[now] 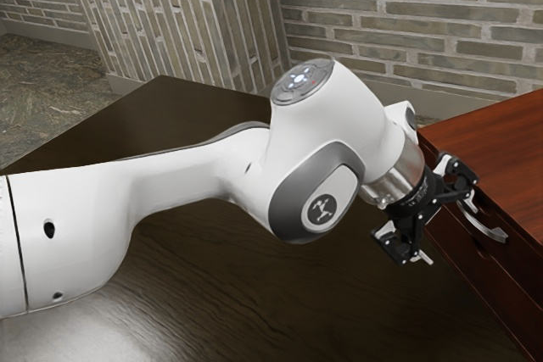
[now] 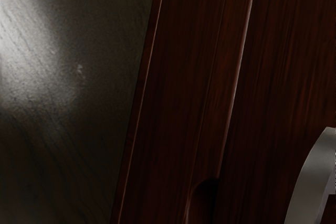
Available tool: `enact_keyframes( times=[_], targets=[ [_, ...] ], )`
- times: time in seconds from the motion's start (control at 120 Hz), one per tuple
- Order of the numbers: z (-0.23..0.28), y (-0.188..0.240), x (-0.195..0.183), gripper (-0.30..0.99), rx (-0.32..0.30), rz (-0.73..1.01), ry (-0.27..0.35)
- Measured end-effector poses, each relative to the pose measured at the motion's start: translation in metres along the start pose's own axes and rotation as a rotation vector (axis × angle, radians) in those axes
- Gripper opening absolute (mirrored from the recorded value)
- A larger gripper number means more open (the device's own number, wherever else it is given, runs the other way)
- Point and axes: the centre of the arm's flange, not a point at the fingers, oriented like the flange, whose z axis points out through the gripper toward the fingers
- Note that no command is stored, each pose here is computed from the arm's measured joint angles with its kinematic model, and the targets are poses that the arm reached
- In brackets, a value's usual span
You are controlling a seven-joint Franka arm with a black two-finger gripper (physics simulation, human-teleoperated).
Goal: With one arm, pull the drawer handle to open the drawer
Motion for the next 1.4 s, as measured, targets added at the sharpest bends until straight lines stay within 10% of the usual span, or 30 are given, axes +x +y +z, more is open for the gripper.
enact_keyframes(
  times=[0.617, 1.4],
  targets=[
    [-0.015, 0.001, 0.004, 0.17, -0.014, -0.027, -0.008],
    [-0.04, -0.028, 0.014, -0.04, 0.001, -0.053, -0.011]
  ],
)
